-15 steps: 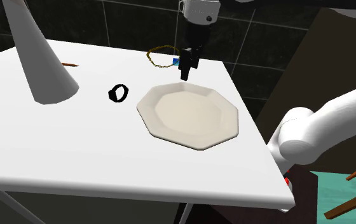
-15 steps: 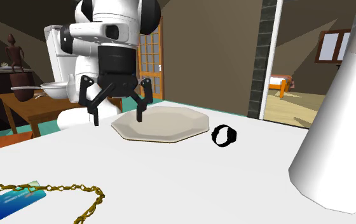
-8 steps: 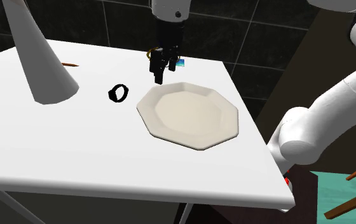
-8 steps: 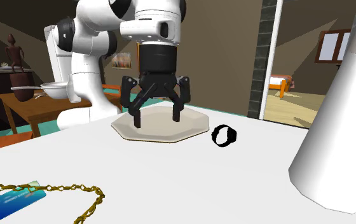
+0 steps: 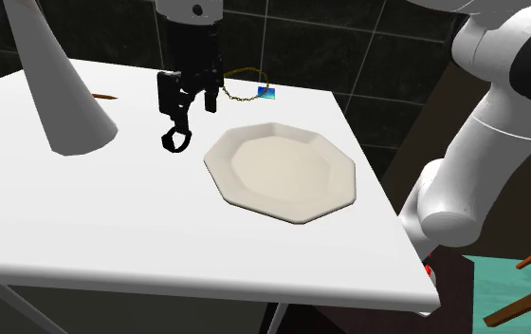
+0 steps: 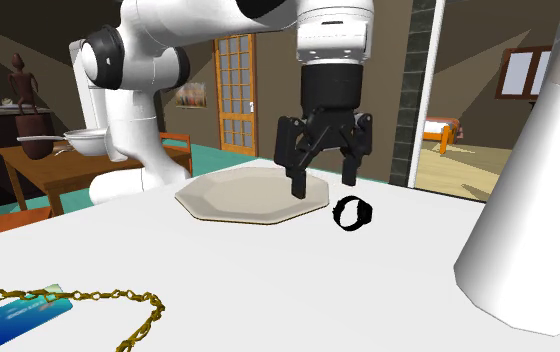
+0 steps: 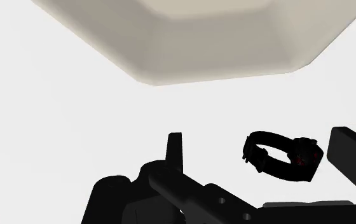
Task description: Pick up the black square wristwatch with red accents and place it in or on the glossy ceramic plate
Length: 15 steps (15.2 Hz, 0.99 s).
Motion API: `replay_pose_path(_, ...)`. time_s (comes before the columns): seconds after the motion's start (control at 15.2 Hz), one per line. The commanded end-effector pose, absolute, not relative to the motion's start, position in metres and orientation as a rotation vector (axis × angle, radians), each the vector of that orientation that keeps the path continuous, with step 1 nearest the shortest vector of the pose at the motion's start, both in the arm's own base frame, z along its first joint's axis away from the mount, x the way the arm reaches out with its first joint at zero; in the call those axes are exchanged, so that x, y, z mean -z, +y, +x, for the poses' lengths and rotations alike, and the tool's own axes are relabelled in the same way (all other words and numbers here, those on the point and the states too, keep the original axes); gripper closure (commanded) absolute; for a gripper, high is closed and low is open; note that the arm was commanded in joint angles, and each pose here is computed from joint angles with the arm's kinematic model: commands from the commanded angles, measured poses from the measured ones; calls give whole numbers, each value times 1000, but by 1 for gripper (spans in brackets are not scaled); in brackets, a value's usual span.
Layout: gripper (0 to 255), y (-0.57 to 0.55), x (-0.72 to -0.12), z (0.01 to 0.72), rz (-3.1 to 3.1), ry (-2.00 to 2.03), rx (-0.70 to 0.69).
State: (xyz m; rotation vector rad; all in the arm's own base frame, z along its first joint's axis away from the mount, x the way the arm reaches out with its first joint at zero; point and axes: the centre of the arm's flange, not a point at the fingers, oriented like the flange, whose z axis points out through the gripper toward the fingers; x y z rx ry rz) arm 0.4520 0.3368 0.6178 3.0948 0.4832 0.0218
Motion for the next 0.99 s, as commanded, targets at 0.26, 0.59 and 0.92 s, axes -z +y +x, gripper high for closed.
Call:
replay_pose_path(0.26, 0, 368, -605, 466, 3107, 507, -11)
replay_pose_path(0.59, 0, 368, -580, 466, 3107, 507, -11)
replay_pose_path(0.92, 0, 368, -580, 466, 3107, 507, -11)
